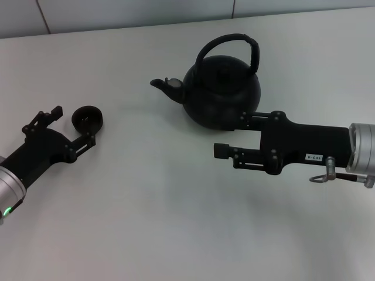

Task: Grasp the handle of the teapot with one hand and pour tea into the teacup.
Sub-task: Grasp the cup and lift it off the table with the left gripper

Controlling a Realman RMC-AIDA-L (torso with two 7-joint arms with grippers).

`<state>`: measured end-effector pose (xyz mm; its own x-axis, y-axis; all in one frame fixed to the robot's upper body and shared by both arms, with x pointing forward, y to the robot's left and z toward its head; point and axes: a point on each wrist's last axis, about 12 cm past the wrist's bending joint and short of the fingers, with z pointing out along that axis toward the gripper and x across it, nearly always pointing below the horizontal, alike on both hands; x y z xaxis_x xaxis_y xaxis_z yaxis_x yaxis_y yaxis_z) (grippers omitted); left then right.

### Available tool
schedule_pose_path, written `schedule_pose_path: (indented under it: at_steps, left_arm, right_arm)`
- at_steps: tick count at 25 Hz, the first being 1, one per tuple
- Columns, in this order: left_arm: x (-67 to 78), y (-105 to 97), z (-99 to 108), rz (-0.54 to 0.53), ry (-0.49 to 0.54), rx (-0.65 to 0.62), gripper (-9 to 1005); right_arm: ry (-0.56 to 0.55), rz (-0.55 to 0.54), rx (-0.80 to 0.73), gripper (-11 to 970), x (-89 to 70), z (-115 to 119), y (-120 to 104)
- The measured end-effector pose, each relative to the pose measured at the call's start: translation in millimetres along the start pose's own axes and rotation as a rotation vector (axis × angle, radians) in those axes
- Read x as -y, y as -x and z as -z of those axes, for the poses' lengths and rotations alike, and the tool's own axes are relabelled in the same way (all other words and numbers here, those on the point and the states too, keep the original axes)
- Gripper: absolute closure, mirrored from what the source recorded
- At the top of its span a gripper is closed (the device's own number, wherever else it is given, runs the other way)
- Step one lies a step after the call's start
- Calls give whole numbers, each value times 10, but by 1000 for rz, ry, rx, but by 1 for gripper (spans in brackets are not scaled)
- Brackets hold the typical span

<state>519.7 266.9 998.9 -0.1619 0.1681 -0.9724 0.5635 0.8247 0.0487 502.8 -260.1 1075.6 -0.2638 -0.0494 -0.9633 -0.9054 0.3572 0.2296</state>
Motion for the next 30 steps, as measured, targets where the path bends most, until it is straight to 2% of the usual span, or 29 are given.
schedule_pose_path:
  at_steps: [30]
  left_arm:
    - [0, 42, -135, -42, -30, -42, 137]
  right_arm:
    - [2, -6, 8, 331, -3, -13, -3]
